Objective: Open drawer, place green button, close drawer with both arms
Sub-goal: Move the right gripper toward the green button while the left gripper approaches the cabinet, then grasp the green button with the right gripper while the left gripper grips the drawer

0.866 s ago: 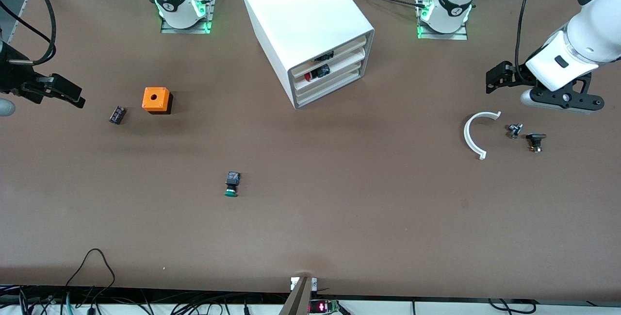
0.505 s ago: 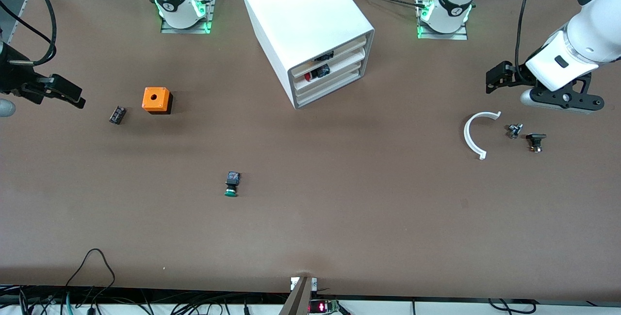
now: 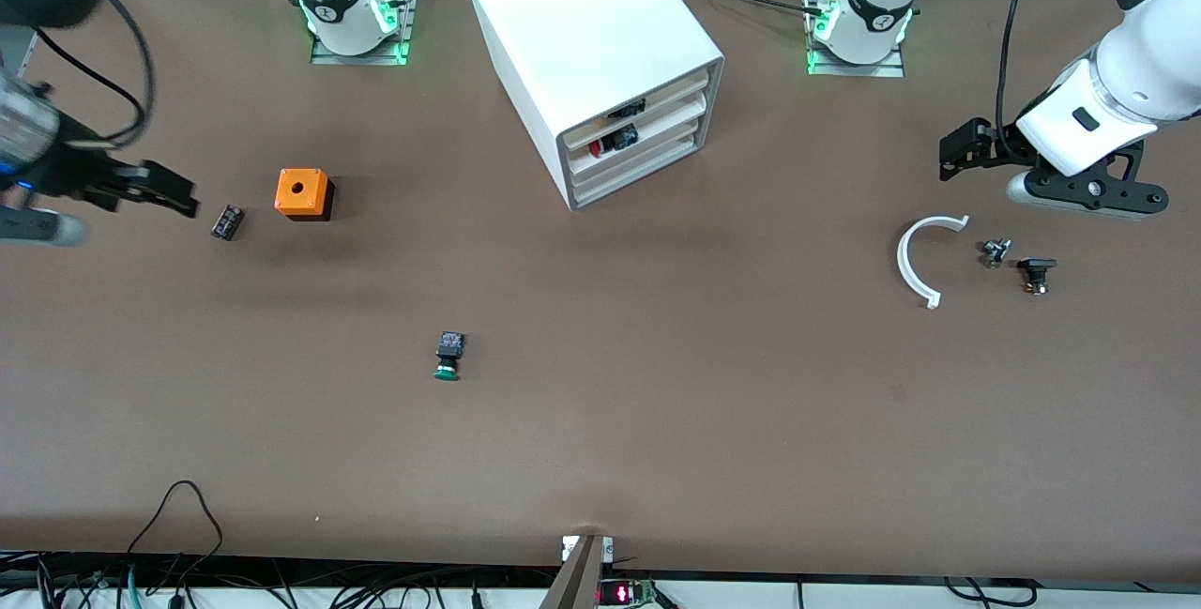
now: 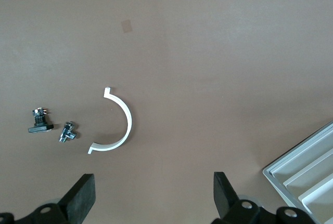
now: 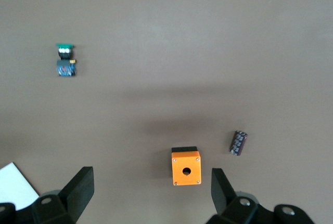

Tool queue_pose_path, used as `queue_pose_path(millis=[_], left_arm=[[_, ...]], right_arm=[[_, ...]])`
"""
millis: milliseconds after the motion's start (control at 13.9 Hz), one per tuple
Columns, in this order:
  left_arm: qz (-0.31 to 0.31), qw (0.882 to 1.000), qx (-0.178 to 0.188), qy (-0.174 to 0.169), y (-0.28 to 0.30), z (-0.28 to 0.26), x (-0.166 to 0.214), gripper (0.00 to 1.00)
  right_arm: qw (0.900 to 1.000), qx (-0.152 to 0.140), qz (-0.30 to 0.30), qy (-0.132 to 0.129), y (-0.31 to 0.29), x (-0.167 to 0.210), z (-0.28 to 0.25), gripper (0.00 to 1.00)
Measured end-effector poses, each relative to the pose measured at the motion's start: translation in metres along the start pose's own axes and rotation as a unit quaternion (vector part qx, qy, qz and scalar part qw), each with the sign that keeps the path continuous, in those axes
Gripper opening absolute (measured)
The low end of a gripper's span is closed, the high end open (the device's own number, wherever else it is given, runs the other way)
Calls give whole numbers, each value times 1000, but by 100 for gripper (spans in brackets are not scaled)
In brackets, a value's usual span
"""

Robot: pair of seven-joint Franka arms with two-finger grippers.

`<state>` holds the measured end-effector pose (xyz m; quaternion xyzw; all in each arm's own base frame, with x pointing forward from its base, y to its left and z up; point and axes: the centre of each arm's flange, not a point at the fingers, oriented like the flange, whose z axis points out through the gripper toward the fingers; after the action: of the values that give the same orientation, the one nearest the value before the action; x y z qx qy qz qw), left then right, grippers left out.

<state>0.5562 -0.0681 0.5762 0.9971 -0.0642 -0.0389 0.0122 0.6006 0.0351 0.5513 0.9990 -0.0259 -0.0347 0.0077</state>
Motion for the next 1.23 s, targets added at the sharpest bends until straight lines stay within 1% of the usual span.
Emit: queue_pose_path(millis=[72, 144, 216, 361, 505, 649, 794, 938, 1082, 1227], left_arm=[[0, 1000, 0, -4, 0, 1, -1, 100], [0, 1000, -1, -14, 0, 2, -3, 100], [0, 1000, -9, -29, 2, 5, -6, 100], [3, 996, -54, -74, 13, 10, -17, 100], [13, 987, -104, -126, 28, 16, -30, 100], [31, 976, -147, -157, 49, 25, -35, 100], [50, 960, -212, -174, 73, 48, -29, 100], [64, 940, -281, -180, 84, 80, -13, 100], [76, 921, -341, -172, 87, 116, 4, 99], [89, 902, -395, -151, 90, 154, 14, 99]], right_arm=[[1000, -1, -5, -11, -6, 5, 15, 100], [1000, -2, -9, -15, -13, 10, 27, 100], [1000, -2, -15, -13, -21, 16, 38, 100], [1000, -2, -18, -5, -39, 26, 54, 100], [1000, 0, -14, 3, -53, 35, 70, 100], [1000, 7, -8, 12, -73, 46, 91, 100], [1000, 12, 9, 25, -100, 56, 118, 100], [999, 17, 18, 39, -130, 63, 143, 100], [998, 23, 18, 53, -156, 67, 165, 100], [997, 31, 14, 69, -183, 69, 187, 100]])
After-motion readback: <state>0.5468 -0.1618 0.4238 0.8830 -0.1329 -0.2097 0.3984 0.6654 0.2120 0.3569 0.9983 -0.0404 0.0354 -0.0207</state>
